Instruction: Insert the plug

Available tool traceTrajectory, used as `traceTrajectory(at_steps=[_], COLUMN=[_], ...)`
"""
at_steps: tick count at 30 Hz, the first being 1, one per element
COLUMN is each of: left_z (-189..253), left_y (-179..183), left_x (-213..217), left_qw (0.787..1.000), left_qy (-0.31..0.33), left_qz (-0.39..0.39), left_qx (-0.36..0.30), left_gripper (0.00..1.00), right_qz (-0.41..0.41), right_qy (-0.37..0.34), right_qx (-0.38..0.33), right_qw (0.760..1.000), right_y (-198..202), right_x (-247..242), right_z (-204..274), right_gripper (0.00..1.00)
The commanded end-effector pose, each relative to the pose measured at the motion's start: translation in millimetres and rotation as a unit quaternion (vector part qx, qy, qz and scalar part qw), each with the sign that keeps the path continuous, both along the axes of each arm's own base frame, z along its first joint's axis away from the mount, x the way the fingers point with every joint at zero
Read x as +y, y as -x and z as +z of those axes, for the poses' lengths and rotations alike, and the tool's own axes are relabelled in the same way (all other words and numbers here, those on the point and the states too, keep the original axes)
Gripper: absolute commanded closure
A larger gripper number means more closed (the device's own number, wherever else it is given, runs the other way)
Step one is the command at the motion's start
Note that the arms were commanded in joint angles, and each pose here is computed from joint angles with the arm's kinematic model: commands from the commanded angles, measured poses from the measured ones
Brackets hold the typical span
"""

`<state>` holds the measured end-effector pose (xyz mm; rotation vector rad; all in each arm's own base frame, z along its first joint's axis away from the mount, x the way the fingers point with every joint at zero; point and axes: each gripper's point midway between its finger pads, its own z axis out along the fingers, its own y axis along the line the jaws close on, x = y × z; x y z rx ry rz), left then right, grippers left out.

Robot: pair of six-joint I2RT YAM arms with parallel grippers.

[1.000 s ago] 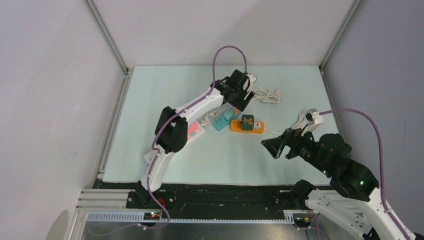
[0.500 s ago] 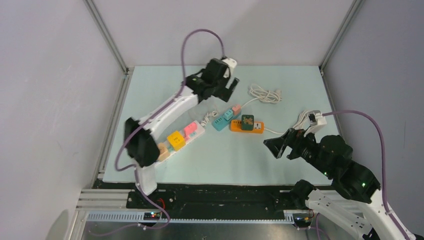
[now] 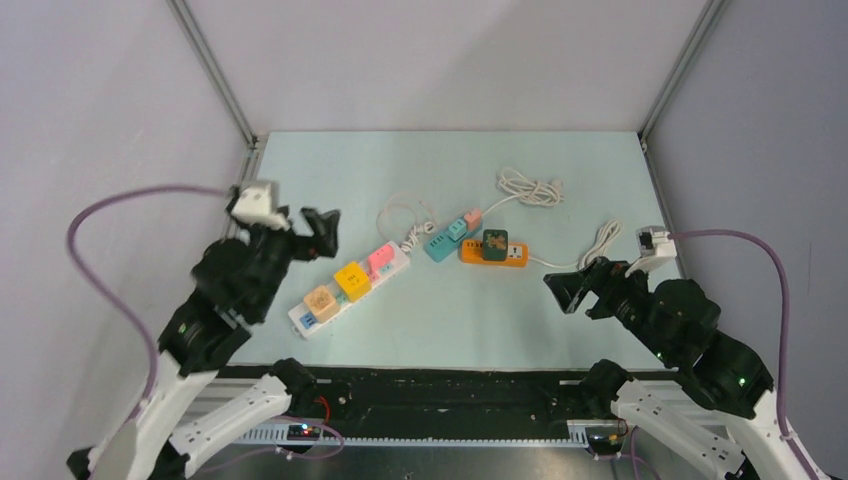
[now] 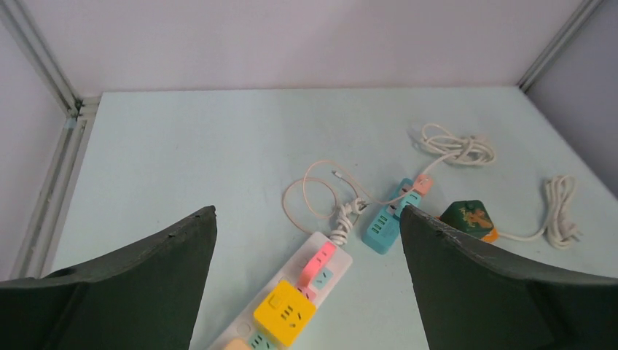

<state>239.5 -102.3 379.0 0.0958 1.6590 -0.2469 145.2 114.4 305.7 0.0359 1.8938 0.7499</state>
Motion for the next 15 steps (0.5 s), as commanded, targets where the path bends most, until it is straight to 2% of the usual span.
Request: traceTrajectory(at_steps=[1,6,10,15], left_z=[-11.1,-29.8,-43.2,-50.2], left_y=[32.4,62.9,73.9,80.1], left_x=[36.2,76.8,90.0,98.7], left_qw=[0.996,0.992,0.991,0.99], left_qy=[0.074,0.092,0.091,0.096], left_qz=[0.039,0.083,0.096,0.106], left_qx=[-0.018,-0.014,-0.007,-0.01], left_gripper=[0.02,0.02,0.02,0.02], right_qz=[-0.078,-0.143,-0.191,-0.241], right_qy=[-0.016,-0.037,-0.047,-0.032], right_qx=[-0.026,-0.048,-0.073,-0.083], right_qw=[0.997,0.988,0.978,0.967], right_y=[-4.8,-1.0,4.8,6.9], right_x=[-31.3,-63.4,-91.3,-116.4], right_z=[22.2,38.4,46.4,44.3], right_gripper=[0.08,0.08,0.01,0.01])
